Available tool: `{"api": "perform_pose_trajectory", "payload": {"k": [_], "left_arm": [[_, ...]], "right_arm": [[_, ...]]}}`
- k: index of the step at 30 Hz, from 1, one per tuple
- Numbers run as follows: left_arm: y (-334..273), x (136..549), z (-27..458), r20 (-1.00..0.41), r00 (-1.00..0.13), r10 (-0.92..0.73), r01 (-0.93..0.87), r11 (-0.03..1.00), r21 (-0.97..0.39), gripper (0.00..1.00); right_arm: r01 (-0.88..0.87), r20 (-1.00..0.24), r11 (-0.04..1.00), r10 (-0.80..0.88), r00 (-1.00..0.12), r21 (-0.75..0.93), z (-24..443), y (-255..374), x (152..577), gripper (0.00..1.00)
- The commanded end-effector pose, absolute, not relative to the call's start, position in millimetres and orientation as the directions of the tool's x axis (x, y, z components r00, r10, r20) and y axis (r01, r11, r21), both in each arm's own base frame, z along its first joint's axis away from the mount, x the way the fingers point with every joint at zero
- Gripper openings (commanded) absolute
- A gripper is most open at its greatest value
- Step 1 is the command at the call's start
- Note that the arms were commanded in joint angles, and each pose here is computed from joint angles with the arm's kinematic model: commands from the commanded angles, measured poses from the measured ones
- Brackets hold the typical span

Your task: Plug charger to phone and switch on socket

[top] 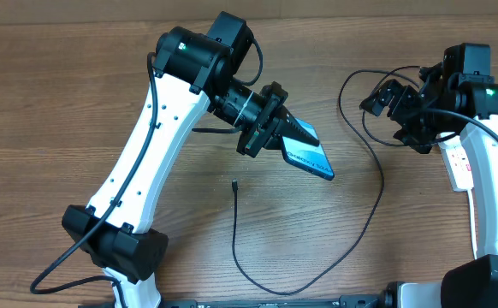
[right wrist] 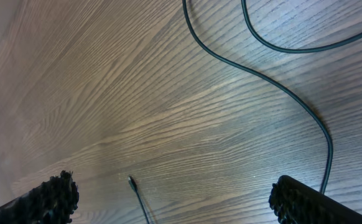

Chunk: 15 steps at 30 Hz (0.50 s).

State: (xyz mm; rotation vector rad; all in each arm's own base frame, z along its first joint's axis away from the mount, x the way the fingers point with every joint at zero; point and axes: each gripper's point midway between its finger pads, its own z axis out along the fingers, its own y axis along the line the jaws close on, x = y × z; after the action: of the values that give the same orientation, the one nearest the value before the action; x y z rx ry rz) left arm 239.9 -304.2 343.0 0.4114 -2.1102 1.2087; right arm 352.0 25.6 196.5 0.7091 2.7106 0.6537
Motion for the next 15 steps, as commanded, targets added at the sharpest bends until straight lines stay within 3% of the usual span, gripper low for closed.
{"api": "perform_pose_trajectory", "payload": {"k": [1,8,15], "left_arm": [[-287,249,319,0.585,-0.805,-0.097,-0.51,0.617,-0.599,0.04],[-238,283,265,0.308,-0.884,-0.351,-0.455,0.795,-0.401,0.04],[-219,319,255,0.056,-0.947,-0.317,-0.314,0.874,-0.371,0.04]], "right_arm": [[0.381,-0.161,0.787,0.508,-0.846,0.485,202,25,354,1.0],[0.381,-0.161,0.787,0.508,-0.846,0.485,202,25,354,1.0],[0.381,-0.161,0.787,0.508,-0.846,0.485,202,25,354,1.0]]}}
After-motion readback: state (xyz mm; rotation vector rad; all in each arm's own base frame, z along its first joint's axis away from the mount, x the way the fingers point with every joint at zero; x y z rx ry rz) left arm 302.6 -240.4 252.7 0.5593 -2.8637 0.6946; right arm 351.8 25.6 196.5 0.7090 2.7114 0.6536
